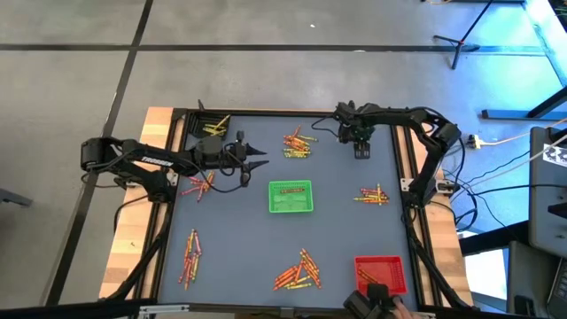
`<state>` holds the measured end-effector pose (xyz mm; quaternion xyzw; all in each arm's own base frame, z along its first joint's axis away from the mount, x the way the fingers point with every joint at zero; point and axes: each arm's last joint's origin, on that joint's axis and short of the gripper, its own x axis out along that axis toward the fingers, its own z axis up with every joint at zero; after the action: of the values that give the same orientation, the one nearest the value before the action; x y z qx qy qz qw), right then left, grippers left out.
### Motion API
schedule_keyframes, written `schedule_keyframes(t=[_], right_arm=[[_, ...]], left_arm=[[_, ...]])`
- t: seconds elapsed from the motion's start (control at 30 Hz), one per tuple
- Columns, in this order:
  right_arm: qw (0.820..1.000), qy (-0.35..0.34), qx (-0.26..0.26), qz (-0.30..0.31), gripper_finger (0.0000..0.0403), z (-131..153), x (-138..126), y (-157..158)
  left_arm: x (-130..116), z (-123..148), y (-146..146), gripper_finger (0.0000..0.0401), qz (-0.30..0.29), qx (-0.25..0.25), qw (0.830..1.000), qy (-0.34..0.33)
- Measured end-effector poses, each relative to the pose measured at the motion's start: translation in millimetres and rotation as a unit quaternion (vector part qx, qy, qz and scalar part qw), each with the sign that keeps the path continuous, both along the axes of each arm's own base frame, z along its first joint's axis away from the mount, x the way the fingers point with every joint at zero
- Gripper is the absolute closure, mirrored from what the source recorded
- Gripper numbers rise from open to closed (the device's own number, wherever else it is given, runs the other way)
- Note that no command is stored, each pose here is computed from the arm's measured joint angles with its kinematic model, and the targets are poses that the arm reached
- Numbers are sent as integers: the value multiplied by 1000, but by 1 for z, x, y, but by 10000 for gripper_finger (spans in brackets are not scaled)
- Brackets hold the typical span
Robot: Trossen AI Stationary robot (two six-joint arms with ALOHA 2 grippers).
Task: Sort crayons
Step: Put the green crayon into the black bin
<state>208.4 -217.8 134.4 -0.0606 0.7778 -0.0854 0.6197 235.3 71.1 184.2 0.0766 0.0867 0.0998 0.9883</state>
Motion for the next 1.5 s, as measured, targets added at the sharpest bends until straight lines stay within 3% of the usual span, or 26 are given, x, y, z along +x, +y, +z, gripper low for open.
schedule_keyframes(t=[0.23, 0.77, 0.9, 1.1, 1.37, 1.5], right_arm=[[1000, 2, 9, 13, 274, -1, 0, 1], [1000, 16, 23, 2, 391, 1, -2, 3], [999, 27, 30, -19, 392, 8, 0, 5], [999, 31, 11, 9, 396, 30, 12, 26], [993, -80, -60, 64, 395, 78, 32, 64], [982, -157, -69, 84, 399, 97, 39, 82]], left_arm=[[0, 0, 0, 285, 0, 0, 1000, 0], [0, 0, 0, 285, 0, 0, 1000, 0], [0, 0, 0, 285, 0, 0, 1000, 0], [0, 0, 0, 285, 0, 2, 1000, 0], [2, 5, 1, 283, 0, 8, 1000, -14], [4, 7, 1, 258, 0, 8, 1000, -11]])
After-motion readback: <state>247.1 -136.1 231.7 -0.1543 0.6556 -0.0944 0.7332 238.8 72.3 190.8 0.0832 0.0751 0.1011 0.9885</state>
